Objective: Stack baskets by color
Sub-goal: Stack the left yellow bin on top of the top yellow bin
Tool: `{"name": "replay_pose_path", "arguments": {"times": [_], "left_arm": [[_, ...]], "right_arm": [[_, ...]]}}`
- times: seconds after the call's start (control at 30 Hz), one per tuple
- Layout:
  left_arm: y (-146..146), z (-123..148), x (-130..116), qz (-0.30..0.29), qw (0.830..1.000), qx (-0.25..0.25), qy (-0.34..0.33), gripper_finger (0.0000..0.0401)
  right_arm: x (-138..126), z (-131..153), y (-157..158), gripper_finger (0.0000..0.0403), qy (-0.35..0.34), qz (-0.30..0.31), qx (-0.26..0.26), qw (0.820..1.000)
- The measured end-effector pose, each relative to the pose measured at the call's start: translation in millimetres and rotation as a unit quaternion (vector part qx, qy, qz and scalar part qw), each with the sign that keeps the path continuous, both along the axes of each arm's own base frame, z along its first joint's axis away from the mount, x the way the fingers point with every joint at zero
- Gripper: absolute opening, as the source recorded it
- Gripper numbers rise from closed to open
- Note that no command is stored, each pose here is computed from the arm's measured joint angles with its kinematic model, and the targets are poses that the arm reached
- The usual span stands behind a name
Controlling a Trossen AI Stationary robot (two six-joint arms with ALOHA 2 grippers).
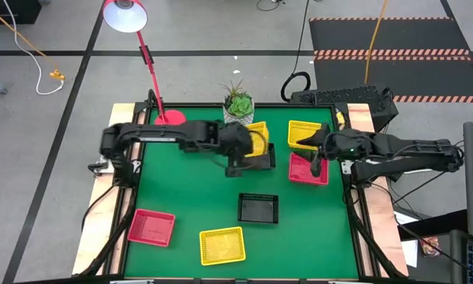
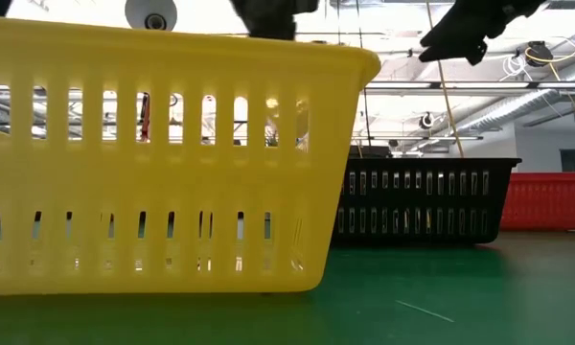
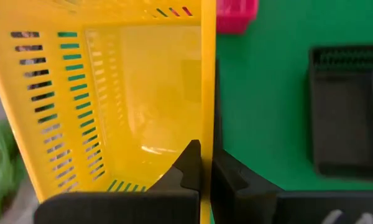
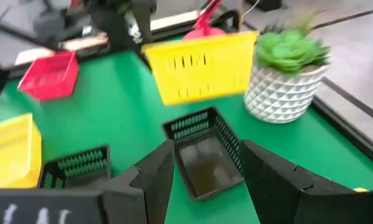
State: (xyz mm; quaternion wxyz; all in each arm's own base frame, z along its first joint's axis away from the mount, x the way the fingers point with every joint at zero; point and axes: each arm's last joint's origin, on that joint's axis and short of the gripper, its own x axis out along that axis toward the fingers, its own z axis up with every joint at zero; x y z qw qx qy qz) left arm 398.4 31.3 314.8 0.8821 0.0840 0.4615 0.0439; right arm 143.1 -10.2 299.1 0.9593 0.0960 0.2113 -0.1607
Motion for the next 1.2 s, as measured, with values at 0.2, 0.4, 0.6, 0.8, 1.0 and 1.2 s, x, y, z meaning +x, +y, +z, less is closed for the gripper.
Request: {"name": "replay_pose_path", "arguments": {"times": [0.2, 0.4, 0.6, 0.8, 1.0, 1.2], "left_arm": [[28, 16, 44, -0.013, 0.998, 0.021, -0.051, 0.0006], [57, 5, 81, -0.026, 0.996, 0.012, -0.080, 0.0006], [73, -17, 110, -0.045, 0.989, 0.003, -0.137, 0.0006], [82, -17, 123, -0.053, 0.976, 0.024, -0.208, 0.0006], [94, -34, 129, -0.034, 0.978, 0.013, -0.207, 0.0024], [99, -51, 134, -0.033, 0.980, 0.014, -0.197, 0.0030]], "right_arm": [[-14, 0, 0, 0.0176, 0.001, -0.016, 0.025, 1.000], [-22, -16, 4, 0.0176, 0.089, 0.002, 0.102, 0.991], [-28, -21, 6, 0.0176, 0.120, 0.012, 0.140, 0.983], [-31, -21, 6, 0.0176, 0.121, 0.014, 0.137, 0.983], [-31, -21, 6, 0.0176, 0.123, 0.018, 0.131, 0.984], [-31, -21, 6, 0.0176, 0.123, 0.018, 0.130, 0.984]]}}
